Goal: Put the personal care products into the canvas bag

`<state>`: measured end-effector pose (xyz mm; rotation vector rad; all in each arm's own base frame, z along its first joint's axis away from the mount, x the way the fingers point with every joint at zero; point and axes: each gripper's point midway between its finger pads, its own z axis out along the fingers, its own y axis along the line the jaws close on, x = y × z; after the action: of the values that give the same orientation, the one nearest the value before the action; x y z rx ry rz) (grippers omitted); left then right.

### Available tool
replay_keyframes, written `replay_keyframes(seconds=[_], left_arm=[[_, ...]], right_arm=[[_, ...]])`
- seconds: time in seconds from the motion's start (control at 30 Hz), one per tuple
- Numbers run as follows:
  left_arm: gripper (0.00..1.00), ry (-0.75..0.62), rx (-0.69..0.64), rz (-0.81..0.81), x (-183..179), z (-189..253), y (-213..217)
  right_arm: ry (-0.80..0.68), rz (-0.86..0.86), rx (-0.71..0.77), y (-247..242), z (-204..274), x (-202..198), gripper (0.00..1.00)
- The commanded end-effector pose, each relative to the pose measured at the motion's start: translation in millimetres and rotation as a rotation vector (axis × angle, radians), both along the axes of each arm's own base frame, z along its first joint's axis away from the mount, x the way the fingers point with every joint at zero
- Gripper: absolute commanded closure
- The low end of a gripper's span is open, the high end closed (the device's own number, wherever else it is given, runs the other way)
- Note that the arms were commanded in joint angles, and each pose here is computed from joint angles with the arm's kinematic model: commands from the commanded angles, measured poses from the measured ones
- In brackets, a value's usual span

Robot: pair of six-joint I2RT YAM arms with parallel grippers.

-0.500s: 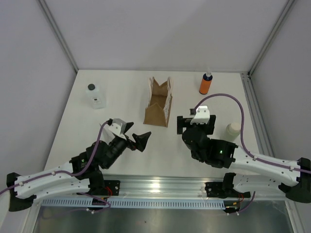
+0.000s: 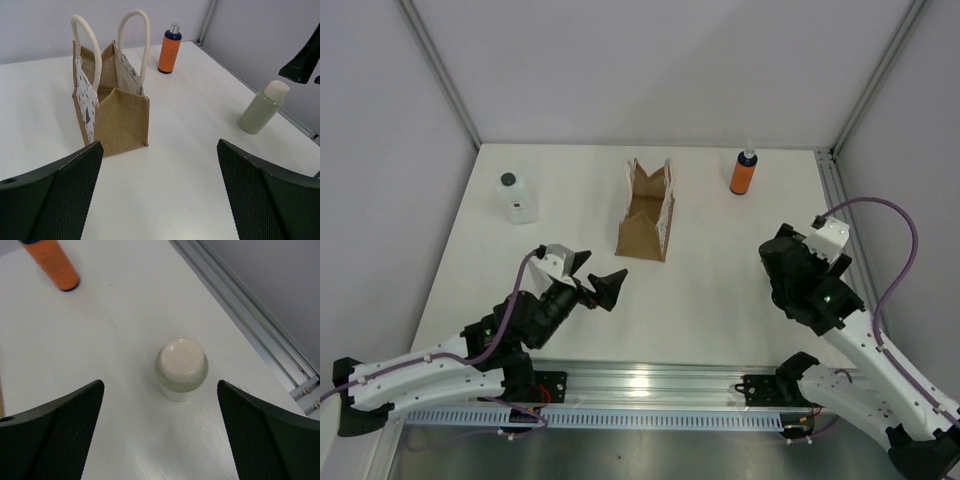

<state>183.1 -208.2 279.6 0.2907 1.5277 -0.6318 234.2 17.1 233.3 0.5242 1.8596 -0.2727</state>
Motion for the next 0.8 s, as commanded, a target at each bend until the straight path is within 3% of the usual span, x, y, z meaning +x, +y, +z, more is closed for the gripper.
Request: replay_keyframes(seconds=[0.0, 0.5, 0.77], left_arm=[[0.01, -0.003, 0.01, 0.028, 4, 3, 2], [0.01, -0.009, 0.007, 0.045, 5, 4, 5], [0.01, -0.001, 0.036, 0.05, 8, -1, 0]], right_arm=[[0.047, -0.053, 0.103, -11, -20, 8, 0.01], [0.203, -0.091, 0.141, -47, -90, 37, 0.01], [0.228, -0.081, 0.126, -50, -108, 36, 0.13]])
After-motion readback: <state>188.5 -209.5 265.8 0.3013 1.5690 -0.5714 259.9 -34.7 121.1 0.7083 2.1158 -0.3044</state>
